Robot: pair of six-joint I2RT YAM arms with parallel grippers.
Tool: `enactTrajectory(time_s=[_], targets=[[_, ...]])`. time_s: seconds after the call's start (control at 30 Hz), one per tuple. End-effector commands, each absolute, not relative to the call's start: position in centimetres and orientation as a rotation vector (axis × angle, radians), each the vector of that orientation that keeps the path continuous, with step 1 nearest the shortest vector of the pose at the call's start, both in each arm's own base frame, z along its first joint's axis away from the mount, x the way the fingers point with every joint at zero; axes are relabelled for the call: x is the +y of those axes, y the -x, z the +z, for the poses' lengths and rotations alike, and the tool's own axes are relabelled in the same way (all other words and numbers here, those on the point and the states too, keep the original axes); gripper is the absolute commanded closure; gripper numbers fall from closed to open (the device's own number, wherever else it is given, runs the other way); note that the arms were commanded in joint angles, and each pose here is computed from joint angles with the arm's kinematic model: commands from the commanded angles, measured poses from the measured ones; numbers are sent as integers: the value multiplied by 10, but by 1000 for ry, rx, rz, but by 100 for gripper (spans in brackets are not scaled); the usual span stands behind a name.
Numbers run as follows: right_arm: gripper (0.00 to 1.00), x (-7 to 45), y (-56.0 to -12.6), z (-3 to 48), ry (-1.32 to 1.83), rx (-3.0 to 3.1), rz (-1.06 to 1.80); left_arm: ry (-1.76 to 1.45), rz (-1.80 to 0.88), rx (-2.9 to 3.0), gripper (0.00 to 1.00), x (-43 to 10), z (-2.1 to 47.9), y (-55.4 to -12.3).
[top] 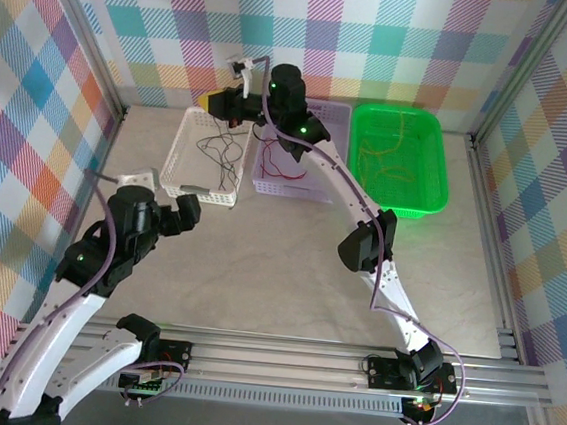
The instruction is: Untangle the cables
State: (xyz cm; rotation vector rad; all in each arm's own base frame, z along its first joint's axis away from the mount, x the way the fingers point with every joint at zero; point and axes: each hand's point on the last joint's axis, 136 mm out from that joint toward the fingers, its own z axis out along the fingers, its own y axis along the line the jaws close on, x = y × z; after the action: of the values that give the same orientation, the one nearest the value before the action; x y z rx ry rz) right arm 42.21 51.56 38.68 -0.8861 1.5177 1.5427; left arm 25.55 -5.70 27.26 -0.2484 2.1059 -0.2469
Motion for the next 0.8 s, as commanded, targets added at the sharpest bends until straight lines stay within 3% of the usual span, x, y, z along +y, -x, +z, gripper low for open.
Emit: enactTrajectory(time_s=[0.0,0.37,0.77], targets=[[100,511,-391,417,964,1453,1643,219,-442,1993,0,-82,309,-266],[100,509,-316,465,1114,1390,1800,161,-641,1819,0,-118,328,-302],[100,508,-273,484,1195,1378,1890,63,-639,1806,3,-134,345,-319]])
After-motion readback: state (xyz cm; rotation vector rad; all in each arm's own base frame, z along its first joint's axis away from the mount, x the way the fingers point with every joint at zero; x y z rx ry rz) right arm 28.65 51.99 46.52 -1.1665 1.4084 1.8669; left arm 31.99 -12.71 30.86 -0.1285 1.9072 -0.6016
